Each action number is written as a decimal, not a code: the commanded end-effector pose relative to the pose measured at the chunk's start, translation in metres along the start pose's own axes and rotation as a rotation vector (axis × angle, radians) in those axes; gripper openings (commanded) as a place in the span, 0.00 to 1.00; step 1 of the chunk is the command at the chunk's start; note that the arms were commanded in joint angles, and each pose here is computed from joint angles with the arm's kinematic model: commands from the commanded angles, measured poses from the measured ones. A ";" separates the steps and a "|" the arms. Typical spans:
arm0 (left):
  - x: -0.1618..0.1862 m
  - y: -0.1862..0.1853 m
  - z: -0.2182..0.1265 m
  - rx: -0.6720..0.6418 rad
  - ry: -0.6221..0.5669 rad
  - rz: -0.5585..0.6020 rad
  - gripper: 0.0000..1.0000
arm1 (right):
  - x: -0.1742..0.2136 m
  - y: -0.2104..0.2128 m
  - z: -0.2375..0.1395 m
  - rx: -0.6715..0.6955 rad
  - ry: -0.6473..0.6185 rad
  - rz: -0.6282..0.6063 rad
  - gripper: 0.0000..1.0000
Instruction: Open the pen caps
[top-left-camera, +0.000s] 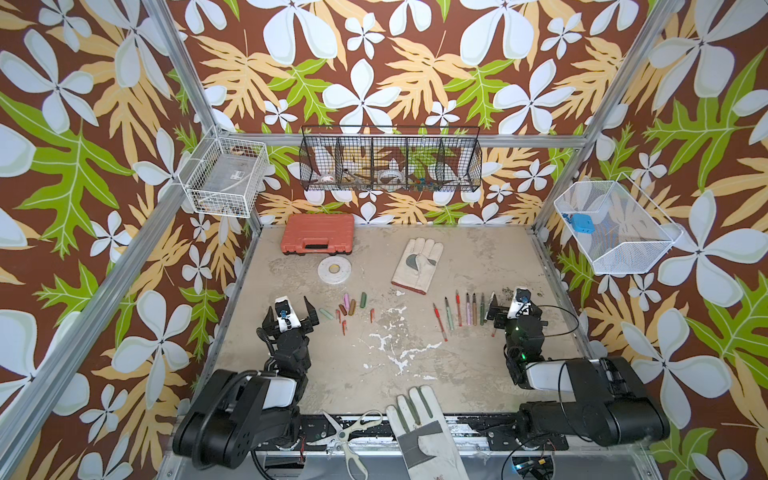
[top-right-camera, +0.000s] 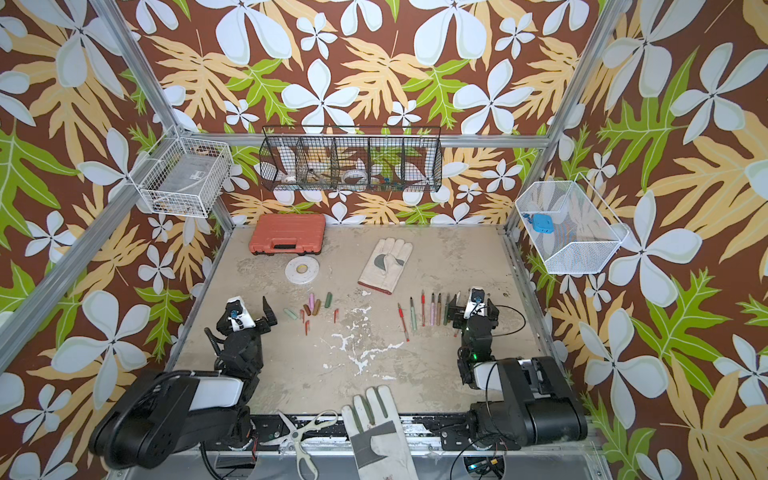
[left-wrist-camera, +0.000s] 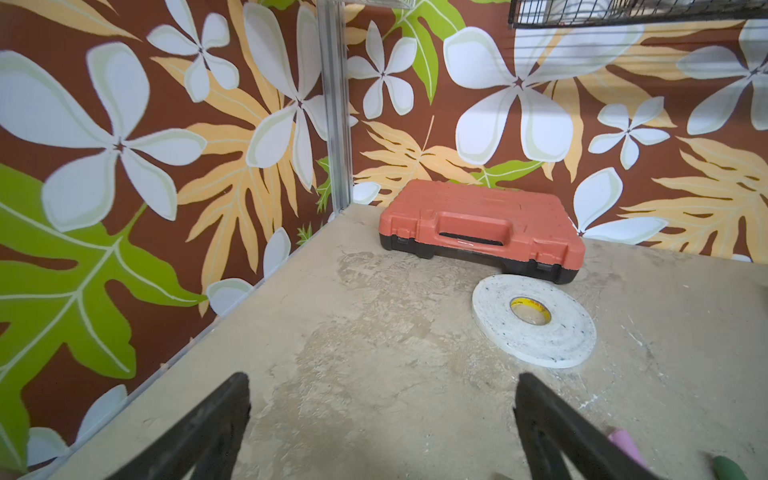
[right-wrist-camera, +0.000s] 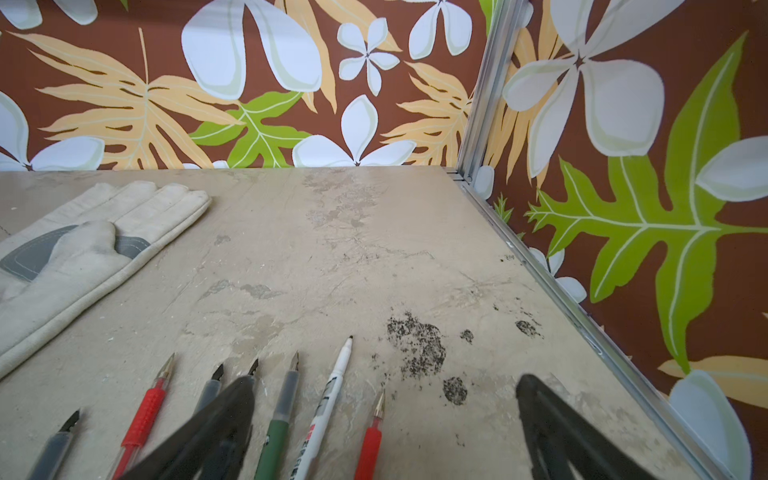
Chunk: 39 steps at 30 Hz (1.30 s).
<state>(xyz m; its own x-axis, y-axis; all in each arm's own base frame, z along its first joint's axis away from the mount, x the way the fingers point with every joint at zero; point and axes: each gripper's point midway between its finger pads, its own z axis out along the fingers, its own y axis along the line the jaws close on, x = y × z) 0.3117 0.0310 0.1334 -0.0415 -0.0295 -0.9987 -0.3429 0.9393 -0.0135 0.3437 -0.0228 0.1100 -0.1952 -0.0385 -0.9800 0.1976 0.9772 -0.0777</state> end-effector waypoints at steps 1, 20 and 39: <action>-0.021 -0.021 0.005 0.106 -0.102 -0.043 1.00 | -0.019 0.009 0.006 -0.040 -0.074 0.001 0.98; -0.006 -0.029 0.027 0.131 0.012 -0.038 1.00 | -0.016 0.015 0.017 -0.108 -0.032 0.009 1.00; -0.007 -0.029 0.025 0.138 0.004 -0.035 1.00 | -0.016 0.015 0.017 -0.108 -0.033 0.008 1.00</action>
<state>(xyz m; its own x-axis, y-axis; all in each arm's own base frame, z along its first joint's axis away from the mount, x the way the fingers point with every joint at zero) 0.3459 0.0119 0.1314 -0.0703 -0.0553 -0.9960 -0.2101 0.9769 -0.0394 0.3654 -0.0110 0.1173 -0.1796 -0.0445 -0.9827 0.0900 0.9940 -0.0615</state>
